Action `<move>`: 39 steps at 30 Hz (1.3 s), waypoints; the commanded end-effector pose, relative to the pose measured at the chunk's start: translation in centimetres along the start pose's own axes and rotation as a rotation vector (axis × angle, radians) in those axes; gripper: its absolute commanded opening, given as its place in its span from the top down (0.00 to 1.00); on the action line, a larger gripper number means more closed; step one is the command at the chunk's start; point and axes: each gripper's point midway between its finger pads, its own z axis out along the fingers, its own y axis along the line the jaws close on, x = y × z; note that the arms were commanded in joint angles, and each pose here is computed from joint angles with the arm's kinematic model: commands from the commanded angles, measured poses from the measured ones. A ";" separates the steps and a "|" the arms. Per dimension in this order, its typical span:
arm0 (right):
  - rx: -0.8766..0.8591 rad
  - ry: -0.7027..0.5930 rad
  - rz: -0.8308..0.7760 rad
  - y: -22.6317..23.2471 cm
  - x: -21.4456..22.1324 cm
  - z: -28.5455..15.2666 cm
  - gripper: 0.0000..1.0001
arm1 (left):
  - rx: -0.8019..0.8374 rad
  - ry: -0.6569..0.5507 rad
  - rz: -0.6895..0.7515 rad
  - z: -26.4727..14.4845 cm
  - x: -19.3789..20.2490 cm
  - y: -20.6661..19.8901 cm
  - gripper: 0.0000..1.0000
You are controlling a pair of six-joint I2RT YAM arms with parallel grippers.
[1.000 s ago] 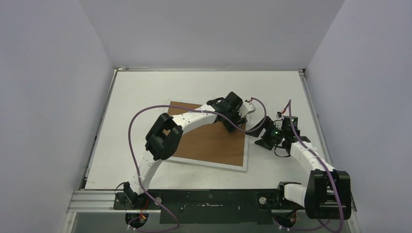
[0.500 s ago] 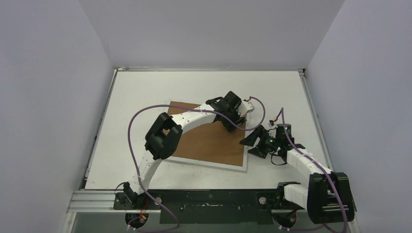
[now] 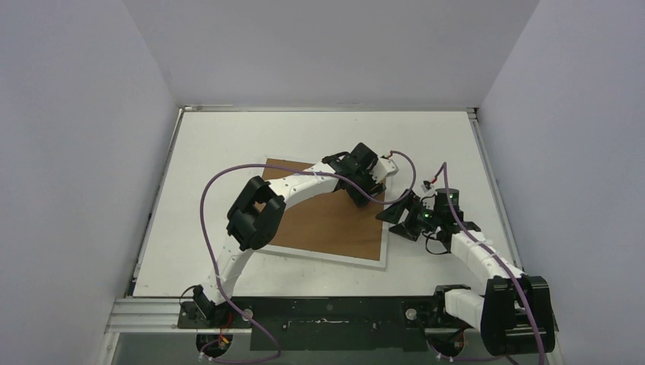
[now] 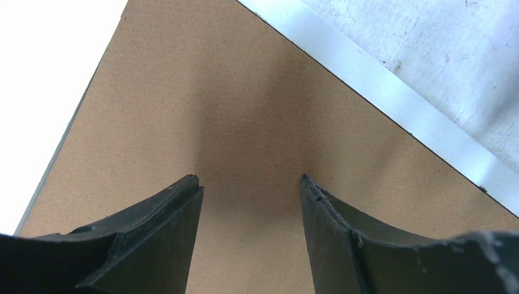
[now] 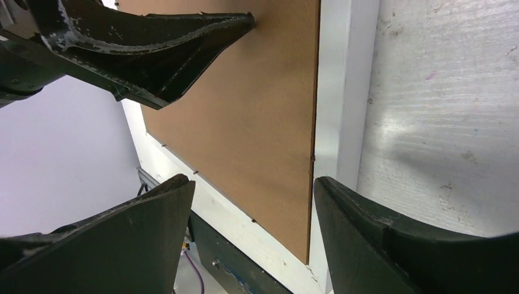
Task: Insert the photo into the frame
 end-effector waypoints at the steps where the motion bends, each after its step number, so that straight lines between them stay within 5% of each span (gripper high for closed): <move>1: -0.065 -0.056 -0.071 2.0 -1.9 -0.3 0.27 | 0.049 0.235 -0.002 1.0 7.0 -1.5 0.42; 39: 0.014 -0.017 -0.041 -1.9 1.0 2.3 0.27 | 0.076 0.249 -0.021 1.0 7.3 -2.0 0.43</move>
